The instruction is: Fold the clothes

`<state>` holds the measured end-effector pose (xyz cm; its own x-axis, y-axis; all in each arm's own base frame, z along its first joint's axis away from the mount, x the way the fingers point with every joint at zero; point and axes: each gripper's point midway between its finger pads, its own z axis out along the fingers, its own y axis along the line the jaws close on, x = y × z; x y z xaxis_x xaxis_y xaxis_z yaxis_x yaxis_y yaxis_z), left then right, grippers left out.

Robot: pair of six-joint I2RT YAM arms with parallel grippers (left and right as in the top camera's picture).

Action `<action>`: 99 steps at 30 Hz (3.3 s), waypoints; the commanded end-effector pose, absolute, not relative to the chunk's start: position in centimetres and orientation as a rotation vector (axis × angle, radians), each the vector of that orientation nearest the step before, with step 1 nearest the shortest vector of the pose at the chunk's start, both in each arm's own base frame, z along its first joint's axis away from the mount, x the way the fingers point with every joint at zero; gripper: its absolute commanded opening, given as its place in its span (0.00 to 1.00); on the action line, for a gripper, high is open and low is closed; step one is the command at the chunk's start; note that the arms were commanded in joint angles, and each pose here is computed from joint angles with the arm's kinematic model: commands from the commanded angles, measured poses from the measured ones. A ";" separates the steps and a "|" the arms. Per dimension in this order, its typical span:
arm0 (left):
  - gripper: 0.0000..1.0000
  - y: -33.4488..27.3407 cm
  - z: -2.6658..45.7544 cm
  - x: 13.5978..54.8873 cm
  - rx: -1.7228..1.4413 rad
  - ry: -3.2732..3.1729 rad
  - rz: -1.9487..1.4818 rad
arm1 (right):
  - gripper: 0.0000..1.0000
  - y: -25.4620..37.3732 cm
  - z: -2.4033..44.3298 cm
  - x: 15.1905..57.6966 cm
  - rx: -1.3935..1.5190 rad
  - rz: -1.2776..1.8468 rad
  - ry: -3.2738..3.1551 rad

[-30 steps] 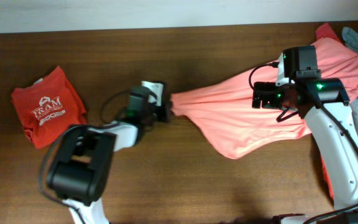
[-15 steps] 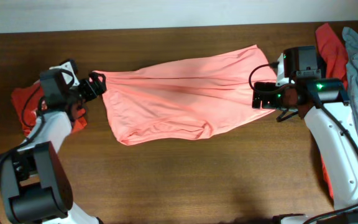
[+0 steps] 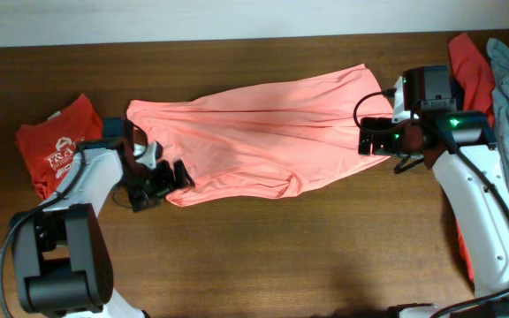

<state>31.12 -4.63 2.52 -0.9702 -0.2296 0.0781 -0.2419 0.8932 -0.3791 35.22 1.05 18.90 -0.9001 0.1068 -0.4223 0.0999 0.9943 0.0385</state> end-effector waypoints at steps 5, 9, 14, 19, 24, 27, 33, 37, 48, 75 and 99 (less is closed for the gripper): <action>1.00 -2.8 2.3 31.1 0.320 -3.101 0.385 | 0.98 0.7 18.1 35.4 0.144 -0.003 2.727; 0.92 -2.8 2.4 32.7 0.385 -3.152 0.403 | 0.98 0.7 18.0 35.4 0.144 -0.003 2.729; 0.78 -3.3 2.1 32.9 0.421 -3.145 0.414 | 0.98 0.7 18.0 35.4 0.144 -0.004 2.732; 0.78 -4.6 1.4 32.2 0.403 -3.107 0.438 | 0.98 0.7 18.0 35.4 0.144 -0.004 2.732; 0.41 -5.0 1.3 32.0 0.386 -3.104 0.435 | 0.98 0.7 18.0 35.4 0.144 -0.003 2.733; 0.29 -4.7 1.2 32.0 0.388 -3.108 0.411 | 0.98 0.7 18.0 35.3 0.144 -0.004 2.733; 0.00 -3.2 0.9 30.9 0.400 -3.085 0.267 | 0.98 0.7 17.9 35.3 0.143 -0.004 2.736; 0.00 0.6 1.3 28.2 0.452 -3.011 0.012 | 0.98 0.4 17.9 35.3 0.138 -0.029 2.736; 0.00 7.7 4.7 26.5 0.812 -2.997 -0.039 | 0.98 0.2 15.1 36.1 0.147 -0.052 2.806; 0.00 8.0 4.7 27.4 0.816 -3.036 -0.035 | 0.68 -2.2 1.6 35.2 0.220 0.209 3.172; 0.00 8.1 4.7 27.5 0.818 -3.042 -0.035 | 0.63 -0.6 0.5 34.4 0.021 0.452 3.139</action>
